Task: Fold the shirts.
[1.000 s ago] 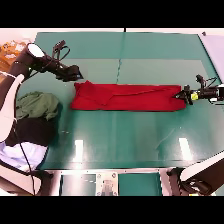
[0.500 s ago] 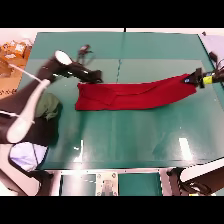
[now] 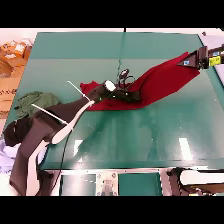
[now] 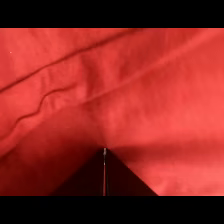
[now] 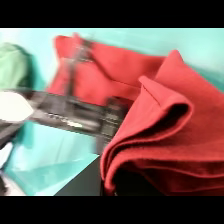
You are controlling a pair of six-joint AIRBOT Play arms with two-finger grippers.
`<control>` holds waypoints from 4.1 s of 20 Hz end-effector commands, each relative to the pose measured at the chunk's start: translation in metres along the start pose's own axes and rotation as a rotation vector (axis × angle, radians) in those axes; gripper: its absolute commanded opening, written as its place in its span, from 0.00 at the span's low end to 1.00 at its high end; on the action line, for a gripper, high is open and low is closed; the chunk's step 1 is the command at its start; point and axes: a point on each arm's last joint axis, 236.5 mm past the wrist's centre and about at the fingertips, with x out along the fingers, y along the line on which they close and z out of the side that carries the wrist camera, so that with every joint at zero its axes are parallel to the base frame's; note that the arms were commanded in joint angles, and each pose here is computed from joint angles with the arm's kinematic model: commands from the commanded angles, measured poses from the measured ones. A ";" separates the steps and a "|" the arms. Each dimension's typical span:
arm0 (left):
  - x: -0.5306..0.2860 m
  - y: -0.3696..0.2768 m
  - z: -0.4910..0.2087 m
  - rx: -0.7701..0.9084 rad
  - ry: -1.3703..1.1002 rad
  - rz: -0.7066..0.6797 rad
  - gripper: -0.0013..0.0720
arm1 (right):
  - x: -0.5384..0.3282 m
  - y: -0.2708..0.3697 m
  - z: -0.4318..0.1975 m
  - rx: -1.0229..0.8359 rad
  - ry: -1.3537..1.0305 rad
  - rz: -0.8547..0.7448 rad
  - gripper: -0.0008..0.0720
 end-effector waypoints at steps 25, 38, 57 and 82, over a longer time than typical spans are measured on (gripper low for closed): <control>-0.412 0.141 0.109 0.008 0.025 0.612 0.06 | 0.440 0.162 -0.078 -0.096 -0.051 0.111 0.60; -0.415 0.145 0.109 0.030 0.033 0.633 0.06 | 0.190 -0.103 -0.016 0.279 0.041 -0.077 0.09; -0.417 0.147 0.107 0.020 0.039 0.643 0.06 | 0.213 -0.062 0.004 0.334 -0.011 0.007 0.03; -0.415 0.146 0.108 0.022 0.036 0.637 0.06 | -0.196 -0.323 -0.372 1.518 -0.962 -0.725 0.03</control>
